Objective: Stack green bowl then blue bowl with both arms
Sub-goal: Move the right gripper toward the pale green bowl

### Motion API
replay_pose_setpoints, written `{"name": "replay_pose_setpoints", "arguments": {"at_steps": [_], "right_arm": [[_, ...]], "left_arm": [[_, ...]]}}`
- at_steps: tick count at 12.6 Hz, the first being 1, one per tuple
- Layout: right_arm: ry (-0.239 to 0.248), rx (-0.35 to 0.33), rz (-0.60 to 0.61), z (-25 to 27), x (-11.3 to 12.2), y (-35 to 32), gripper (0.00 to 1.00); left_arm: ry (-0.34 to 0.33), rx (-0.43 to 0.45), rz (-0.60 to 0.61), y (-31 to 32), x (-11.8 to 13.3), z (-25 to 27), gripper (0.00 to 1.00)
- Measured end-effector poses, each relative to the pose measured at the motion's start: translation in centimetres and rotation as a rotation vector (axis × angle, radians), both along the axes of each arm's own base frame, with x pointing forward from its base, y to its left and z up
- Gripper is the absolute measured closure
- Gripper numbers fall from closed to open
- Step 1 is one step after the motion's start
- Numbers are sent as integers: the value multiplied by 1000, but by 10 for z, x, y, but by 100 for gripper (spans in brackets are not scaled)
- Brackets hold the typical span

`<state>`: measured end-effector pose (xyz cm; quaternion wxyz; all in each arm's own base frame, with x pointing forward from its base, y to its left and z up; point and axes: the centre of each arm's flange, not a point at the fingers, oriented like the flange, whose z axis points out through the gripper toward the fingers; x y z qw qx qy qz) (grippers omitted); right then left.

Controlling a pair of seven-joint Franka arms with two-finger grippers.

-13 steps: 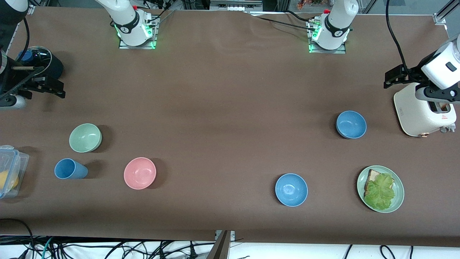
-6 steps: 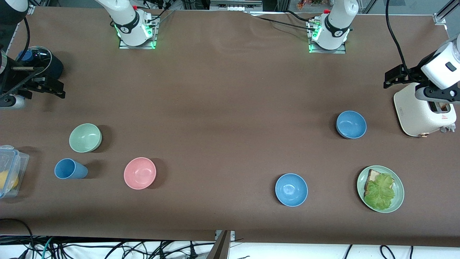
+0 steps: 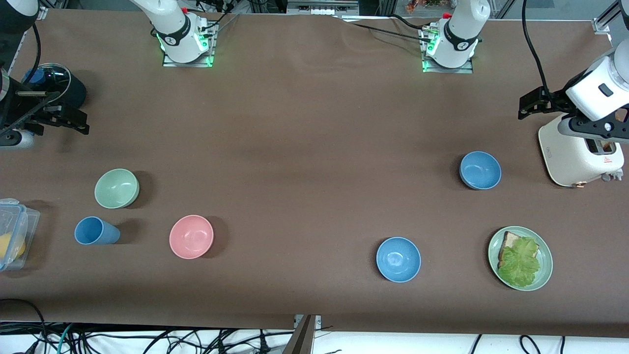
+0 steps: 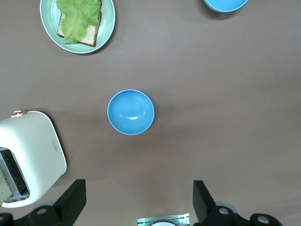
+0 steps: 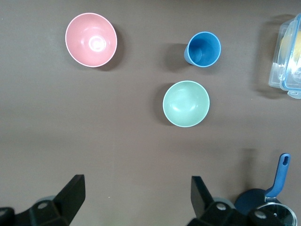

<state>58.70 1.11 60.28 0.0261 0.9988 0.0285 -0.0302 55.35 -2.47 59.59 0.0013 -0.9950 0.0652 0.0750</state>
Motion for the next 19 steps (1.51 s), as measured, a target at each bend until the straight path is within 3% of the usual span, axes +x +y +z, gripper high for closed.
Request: {"name": "replay_pose_setpoints", "arguments": {"at_steps": [14, 19], "right_arm": [[3, 0, 1, -2, 1, 1, 0], [52, -6, 1, -31, 13, 2, 0]], "left_arm": [[2, 0, 3, 2, 0, 0, 0], [3, 0, 2, 1, 0, 0, 0]]}}
